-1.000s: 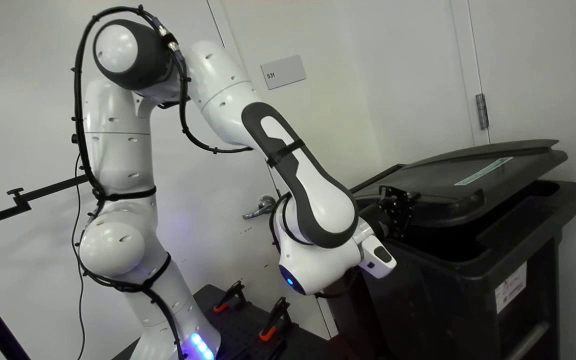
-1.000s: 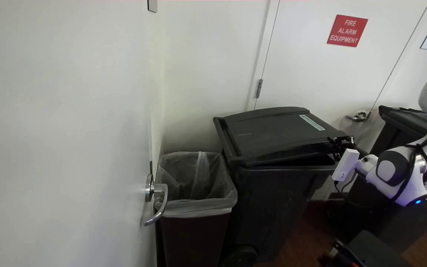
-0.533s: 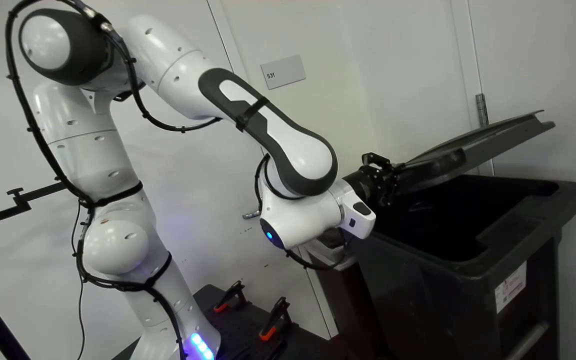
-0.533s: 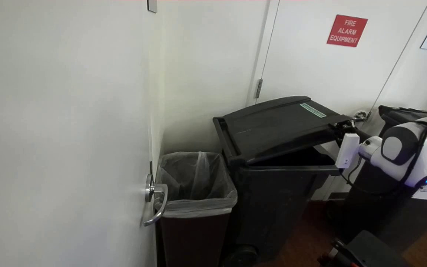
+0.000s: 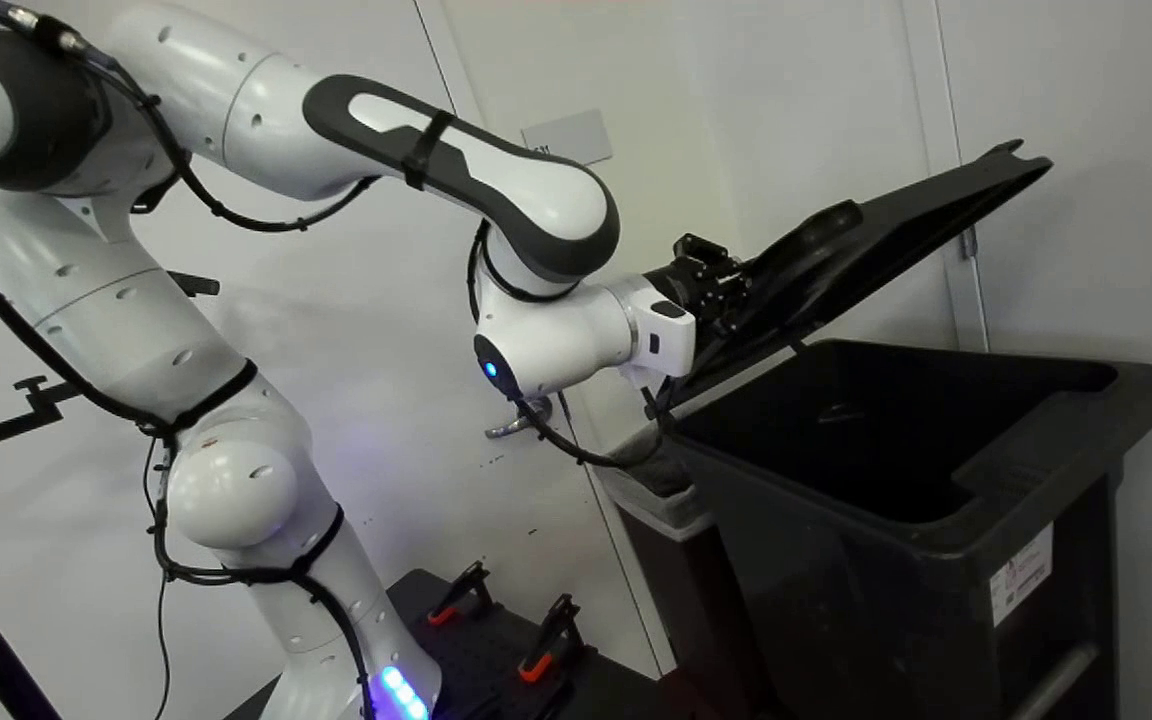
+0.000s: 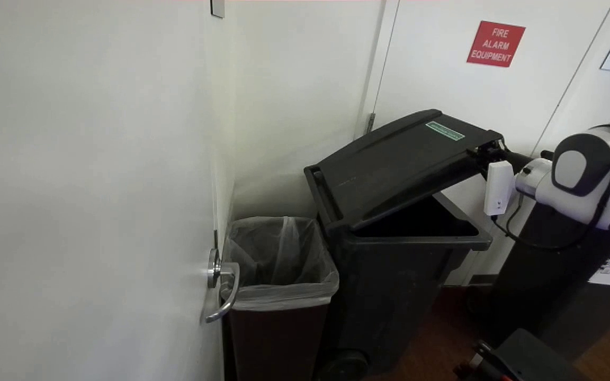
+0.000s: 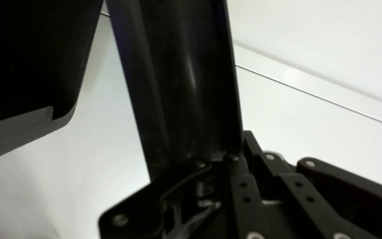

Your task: Open the lid of the trash bin

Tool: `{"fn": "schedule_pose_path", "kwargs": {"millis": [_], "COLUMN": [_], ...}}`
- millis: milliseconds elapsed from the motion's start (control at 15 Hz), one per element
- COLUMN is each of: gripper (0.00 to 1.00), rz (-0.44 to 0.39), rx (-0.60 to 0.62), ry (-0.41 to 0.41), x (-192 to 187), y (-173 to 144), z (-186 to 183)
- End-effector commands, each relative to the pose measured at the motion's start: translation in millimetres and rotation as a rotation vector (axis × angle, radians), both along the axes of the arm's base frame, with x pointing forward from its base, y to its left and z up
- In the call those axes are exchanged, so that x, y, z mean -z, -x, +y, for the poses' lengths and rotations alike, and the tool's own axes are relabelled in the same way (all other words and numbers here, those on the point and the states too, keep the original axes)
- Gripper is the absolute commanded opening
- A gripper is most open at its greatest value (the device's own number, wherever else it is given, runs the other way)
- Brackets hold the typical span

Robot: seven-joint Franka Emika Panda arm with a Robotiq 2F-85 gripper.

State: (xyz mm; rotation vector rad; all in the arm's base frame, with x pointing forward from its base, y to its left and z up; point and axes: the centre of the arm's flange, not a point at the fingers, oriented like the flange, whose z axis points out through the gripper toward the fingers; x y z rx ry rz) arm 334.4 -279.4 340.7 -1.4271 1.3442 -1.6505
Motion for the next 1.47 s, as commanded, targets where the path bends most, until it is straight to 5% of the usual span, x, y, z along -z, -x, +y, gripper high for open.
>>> {"fn": "schedule_pose_path", "kwargs": {"millis": [0,133,667,1400], "gripper": [0.02,0.02,0.02,0.02], "rz": [-0.023,0.023,0.070,0.106], "rx": [-0.073,-0.024,0.003,-0.072], "ry": [0.033,0.058,0.061,0.239], "x": [-48.2,-26.9,-14.2,-77.3], "y": [-26.2,-6.9,0.9,-47.5], "z": [46.3,16.8,7.8,61.6]}}
